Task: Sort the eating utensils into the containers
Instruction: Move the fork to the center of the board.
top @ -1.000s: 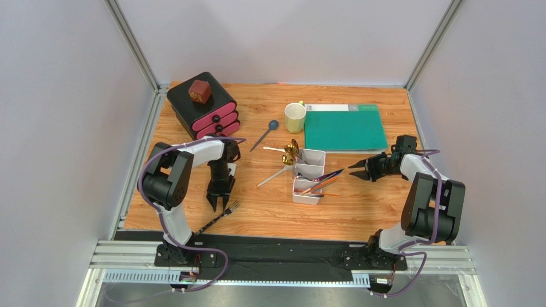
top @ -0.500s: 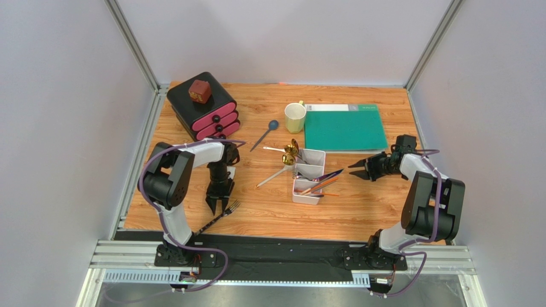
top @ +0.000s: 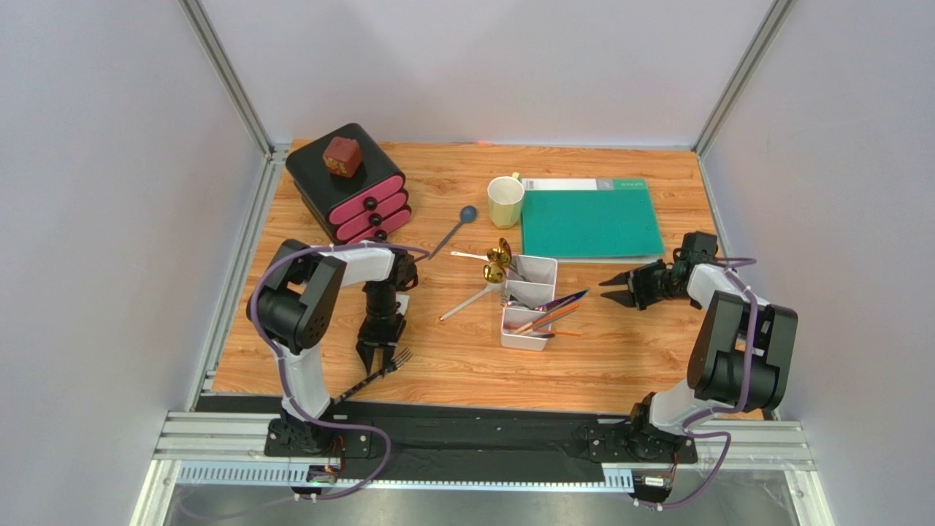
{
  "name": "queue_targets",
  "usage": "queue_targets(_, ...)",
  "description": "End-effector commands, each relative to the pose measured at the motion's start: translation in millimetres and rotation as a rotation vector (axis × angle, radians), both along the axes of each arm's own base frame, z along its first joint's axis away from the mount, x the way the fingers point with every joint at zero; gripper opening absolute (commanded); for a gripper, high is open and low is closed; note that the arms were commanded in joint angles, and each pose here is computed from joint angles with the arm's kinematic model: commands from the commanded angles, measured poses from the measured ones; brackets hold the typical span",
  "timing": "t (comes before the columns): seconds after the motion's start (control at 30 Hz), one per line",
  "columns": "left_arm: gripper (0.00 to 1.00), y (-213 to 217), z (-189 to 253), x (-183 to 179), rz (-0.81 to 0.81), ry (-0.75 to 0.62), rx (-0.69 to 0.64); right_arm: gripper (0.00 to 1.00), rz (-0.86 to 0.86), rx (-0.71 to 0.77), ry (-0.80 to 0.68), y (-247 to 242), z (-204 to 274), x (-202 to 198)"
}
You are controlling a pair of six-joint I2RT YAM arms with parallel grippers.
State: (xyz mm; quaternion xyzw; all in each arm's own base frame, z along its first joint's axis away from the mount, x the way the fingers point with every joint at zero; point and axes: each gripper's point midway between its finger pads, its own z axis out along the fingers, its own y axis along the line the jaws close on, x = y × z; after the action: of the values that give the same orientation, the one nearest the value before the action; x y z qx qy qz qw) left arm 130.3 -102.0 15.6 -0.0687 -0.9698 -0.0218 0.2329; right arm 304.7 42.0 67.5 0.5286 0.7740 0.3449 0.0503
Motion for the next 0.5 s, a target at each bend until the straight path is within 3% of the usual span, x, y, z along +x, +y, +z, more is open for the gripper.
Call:
queue_targets(0.0,0.41,1,-2,-7,-0.003,0.037,0.023,0.3,0.001,0.021,-0.041,-1,7,5)
queue_targets(0.33,0.37,3,-3,-5,-0.005,0.033,0.054,0.3,-0.018,0.025,-0.066,-4,16,10)
queue_targets(0.47,0.29,4,-6,1,-0.01,0.017,0.084,0.3,-0.019,0.021,-0.078,-5,21,13)
